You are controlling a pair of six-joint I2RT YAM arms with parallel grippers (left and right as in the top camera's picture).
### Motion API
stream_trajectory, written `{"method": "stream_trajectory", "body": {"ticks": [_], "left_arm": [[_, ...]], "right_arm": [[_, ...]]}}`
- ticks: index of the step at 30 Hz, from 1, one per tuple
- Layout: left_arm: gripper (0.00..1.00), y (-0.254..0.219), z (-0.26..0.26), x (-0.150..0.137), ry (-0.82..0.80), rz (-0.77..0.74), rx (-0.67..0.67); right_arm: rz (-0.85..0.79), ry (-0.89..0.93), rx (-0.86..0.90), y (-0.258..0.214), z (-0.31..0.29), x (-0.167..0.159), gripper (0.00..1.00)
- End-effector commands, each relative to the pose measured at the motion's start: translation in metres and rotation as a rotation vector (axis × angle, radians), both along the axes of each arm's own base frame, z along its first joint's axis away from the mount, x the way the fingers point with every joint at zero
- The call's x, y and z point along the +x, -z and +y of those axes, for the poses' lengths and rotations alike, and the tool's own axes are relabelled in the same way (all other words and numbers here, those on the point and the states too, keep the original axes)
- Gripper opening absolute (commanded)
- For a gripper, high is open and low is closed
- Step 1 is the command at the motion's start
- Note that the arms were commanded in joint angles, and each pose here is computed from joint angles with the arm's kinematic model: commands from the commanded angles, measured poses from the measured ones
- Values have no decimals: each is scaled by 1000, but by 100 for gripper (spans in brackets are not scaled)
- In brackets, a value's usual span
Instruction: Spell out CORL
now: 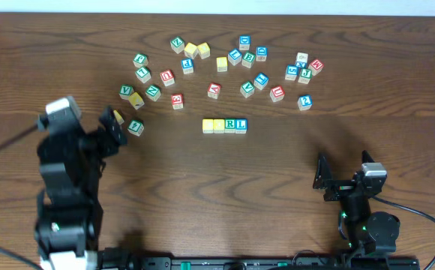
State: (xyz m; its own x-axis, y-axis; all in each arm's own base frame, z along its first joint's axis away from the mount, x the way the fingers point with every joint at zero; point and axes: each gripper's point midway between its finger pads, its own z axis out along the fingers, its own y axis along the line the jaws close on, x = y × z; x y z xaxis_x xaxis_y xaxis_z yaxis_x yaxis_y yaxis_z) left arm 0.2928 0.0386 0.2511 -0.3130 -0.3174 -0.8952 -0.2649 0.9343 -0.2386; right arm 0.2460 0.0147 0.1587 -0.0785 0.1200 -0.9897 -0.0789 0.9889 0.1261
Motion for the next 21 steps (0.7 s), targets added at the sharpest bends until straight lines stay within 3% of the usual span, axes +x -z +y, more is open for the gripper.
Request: {"method": "stream_trajectory", "body": {"ticks": [1,8,21], "left_arm": [[91,14,8,-15,-34,-65,25],[91,39,6,-38,4,-208,149],[91,81,4,-53,37,-250,319]], "right_arm": [[-2,-4,-13,0,1,0,99],[-2,-4,-13,0,1,0,99],[-2,-4,-13,0,1,0,99]]}}
